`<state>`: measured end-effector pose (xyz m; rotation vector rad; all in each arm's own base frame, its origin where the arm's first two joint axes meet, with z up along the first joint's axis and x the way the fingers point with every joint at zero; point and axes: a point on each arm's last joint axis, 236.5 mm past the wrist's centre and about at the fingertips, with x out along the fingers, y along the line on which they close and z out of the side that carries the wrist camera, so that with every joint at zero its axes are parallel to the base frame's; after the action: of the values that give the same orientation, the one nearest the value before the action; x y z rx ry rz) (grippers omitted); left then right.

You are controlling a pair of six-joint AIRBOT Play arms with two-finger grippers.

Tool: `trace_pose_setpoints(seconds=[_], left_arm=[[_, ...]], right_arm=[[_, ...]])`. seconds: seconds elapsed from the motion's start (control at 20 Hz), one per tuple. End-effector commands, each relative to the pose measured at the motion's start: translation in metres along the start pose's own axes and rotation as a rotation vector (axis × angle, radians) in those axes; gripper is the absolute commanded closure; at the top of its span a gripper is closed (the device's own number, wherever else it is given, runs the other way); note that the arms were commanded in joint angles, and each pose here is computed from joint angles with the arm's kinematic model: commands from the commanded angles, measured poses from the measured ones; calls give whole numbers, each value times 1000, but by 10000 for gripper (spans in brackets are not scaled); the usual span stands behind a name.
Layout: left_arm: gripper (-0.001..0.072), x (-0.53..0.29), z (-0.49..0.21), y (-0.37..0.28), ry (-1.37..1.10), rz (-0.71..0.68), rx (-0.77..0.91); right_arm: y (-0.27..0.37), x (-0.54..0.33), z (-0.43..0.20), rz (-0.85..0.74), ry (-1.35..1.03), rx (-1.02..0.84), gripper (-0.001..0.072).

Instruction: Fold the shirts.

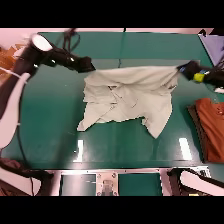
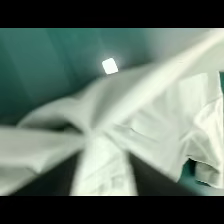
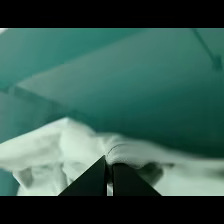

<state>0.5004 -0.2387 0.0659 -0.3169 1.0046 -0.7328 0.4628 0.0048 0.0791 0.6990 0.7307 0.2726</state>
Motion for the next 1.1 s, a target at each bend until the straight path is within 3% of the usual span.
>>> trace_pose_setpoints(seconds=[0.0,0.1,0.15,0.25,0.4,0.6,0.85,1.05], left_arm=[[172,26,-13,40,45,21,-60],[172,-5,-22,59,144,83,-24],[172,-29,-32,75,221,153,-63],[171,-71,-56,103,340,264,-185],[172,-101,-105,112,497,268,-375],[172,-103,-187,93,680,245,-467],[172,-89,-283,79,668,225,-543],[172,-56,-298,79,550,169,-606]], right_arm=[[-55,47,-39,-46,113,128,677],[-65,41,-28,-60,92,133,432],[-69,33,-21,-61,92,123,396],[-80,6,-10,-51,114,121,400],[-103,-30,-5,-41,121,187,399],[-152,-57,-25,-142,146,237,399],[-176,-54,-54,-191,161,290,399],[-177,-48,-65,-192,175,301,399]])
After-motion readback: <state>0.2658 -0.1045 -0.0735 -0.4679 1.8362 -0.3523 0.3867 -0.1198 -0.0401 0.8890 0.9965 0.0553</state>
